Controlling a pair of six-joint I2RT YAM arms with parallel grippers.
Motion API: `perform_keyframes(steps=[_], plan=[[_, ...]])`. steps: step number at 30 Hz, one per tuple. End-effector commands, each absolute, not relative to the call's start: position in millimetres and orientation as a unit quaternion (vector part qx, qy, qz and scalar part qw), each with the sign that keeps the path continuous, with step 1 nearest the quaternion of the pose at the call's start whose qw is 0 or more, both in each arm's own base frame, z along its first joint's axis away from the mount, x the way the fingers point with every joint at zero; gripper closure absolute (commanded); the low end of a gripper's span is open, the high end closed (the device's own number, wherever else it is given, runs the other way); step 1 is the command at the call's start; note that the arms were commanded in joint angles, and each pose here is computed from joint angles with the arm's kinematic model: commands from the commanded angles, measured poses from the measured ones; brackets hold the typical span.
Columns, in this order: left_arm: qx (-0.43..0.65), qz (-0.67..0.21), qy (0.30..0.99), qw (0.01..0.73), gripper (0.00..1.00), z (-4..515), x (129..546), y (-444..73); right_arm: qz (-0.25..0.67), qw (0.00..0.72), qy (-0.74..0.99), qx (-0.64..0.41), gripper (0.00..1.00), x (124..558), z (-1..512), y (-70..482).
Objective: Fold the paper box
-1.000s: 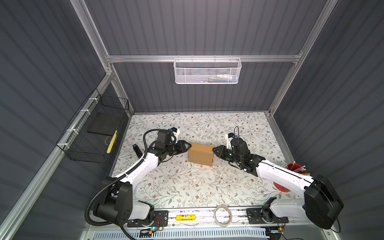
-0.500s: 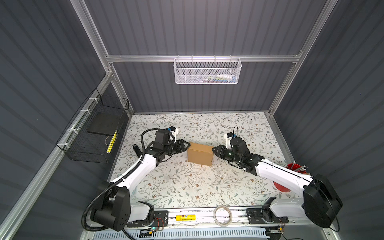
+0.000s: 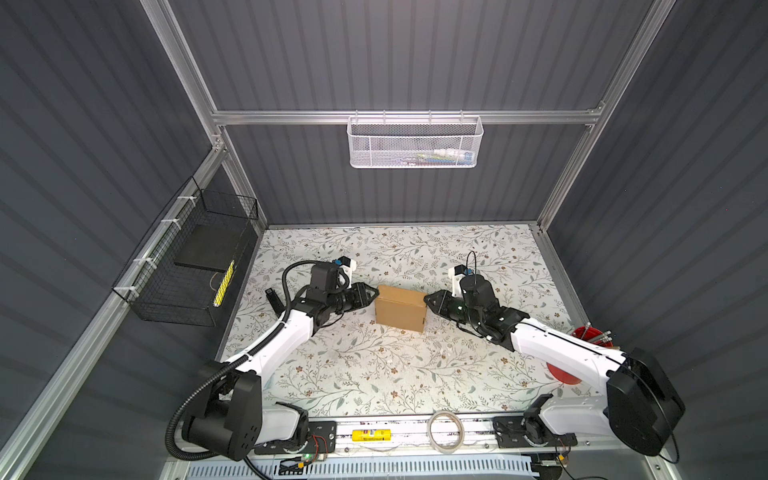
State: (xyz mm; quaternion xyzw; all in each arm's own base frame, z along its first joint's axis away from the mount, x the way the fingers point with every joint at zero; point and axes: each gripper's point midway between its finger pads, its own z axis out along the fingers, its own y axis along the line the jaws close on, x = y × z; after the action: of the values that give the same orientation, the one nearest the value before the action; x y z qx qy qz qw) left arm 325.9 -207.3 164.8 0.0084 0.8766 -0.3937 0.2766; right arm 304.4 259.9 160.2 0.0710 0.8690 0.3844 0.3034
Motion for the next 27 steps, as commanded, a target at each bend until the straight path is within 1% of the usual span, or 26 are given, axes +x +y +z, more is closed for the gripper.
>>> perform_keyframes(steps=[1,7,13,23,27], plan=[[-0.004,-0.383,0.887,0.258,0.62,147,322,-201,0.339,0.261,0.901,0.074,0.77,293,126,250],[-0.012,-0.381,0.89,0.251,0.7,138,319,-198,0.336,0.258,0.903,0.075,0.77,293,123,249],[-0.017,-0.377,0.893,0.243,0.73,128,314,-195,0.333,0.257,0.904,0.074,0.77,293,122,249],[-0.029,-0.368,0.9,0.232,0.84,113,306,-189,0.328,0.254,0.907,0.075,0.78,293,119,248],[-0.031,-0.37,0.899,0.234,0.86,113,305,-188,0.324,0.253,0.908,0.075,0.78,292,118,247]])
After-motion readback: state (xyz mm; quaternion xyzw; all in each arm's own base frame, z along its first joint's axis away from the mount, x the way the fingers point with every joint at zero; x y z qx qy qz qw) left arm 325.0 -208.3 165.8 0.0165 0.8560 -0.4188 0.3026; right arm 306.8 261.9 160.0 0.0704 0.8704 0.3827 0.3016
